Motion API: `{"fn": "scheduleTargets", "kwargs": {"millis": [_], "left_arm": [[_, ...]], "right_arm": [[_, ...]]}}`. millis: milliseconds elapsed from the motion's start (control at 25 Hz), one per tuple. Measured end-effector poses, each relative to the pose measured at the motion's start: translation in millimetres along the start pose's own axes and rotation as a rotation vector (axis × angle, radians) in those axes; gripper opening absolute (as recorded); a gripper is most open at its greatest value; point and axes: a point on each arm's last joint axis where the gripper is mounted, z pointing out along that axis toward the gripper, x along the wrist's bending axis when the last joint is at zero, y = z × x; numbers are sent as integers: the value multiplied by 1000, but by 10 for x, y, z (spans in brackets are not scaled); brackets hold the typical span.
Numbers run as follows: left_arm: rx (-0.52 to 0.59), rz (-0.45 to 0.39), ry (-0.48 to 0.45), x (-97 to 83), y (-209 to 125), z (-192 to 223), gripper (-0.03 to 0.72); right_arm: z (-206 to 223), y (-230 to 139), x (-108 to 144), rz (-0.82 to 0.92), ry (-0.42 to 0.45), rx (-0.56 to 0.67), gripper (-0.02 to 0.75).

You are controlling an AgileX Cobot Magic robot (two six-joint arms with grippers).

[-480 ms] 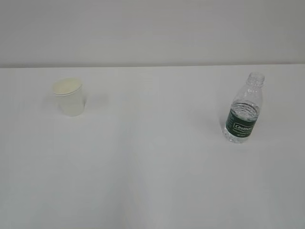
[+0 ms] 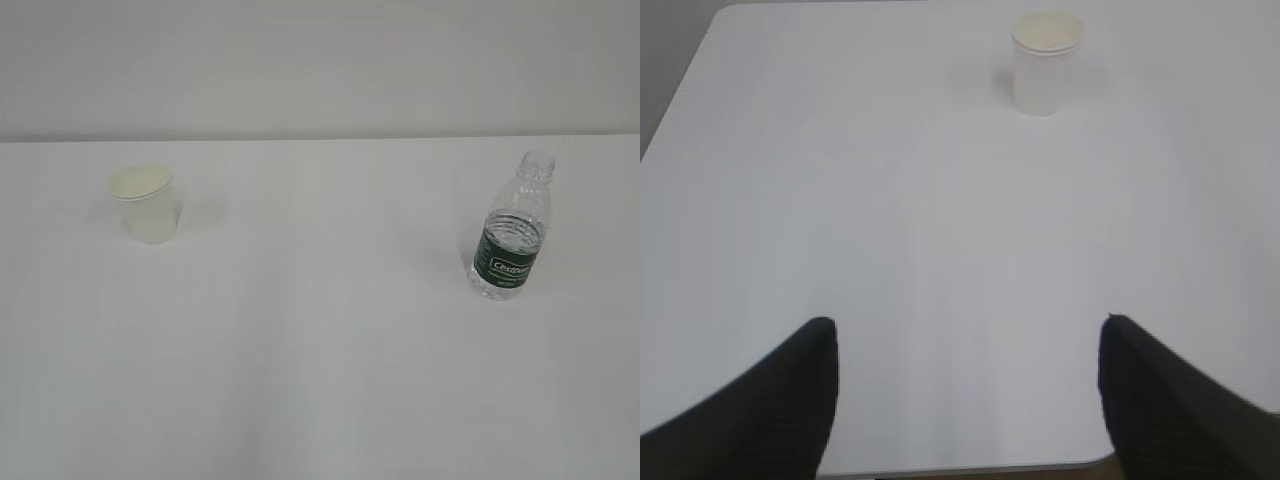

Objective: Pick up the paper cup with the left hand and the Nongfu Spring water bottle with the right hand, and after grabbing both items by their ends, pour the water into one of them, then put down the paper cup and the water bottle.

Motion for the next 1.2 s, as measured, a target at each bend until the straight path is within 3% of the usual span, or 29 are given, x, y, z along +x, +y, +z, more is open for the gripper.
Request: {"fn": "scheduleTargets", "kwargs": {"millis": [1200], "left_arm": [[0,0,0,0,0,0,567]], "right_arm": [[0,0,0,0,0,0,524]]}}
